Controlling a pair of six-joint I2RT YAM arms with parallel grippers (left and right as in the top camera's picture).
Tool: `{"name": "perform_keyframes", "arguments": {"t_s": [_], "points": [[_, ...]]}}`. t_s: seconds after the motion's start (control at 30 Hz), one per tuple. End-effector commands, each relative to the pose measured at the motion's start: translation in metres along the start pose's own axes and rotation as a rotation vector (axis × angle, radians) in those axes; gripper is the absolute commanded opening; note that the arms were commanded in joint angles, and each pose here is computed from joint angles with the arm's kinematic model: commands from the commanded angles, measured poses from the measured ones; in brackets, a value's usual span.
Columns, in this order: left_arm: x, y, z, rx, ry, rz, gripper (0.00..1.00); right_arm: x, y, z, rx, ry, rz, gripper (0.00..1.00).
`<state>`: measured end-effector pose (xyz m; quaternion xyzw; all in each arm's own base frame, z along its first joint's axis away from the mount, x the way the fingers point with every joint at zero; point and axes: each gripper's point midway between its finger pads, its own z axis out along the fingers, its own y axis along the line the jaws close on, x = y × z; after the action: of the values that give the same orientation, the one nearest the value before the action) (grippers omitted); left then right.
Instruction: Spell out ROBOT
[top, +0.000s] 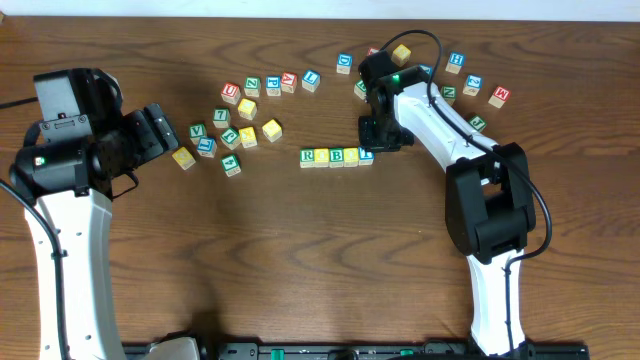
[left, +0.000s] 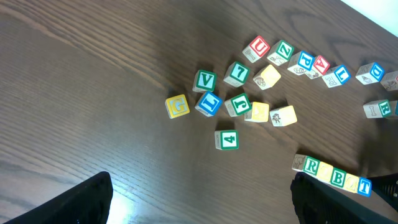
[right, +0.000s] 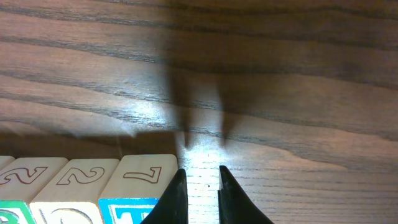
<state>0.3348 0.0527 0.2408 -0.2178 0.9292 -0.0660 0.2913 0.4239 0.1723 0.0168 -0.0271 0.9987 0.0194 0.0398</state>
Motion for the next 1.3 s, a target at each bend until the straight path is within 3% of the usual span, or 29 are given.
{"name": "perform_keyframes", "arguments": {"t_s": [0.0,0.37,1.27], "points": [[-0.002,0.003,0.001,-0.012,0.000,-0.015,0.91,0.000,-0.002,0.004,0.002,0.007,0.010,0.12],[-0.002,0.003,0.001,-0.012,0.000,-0.015,0.91,-0.038,0.006,-0.005,-0.049,-0.134,0.047,0.13],[-0.002,0.003,0.001,-0.012,0.000,-0.015,0.90,-0.019,0.030,-0.003,-0.061,-0.089,0.011,0.12]]}}
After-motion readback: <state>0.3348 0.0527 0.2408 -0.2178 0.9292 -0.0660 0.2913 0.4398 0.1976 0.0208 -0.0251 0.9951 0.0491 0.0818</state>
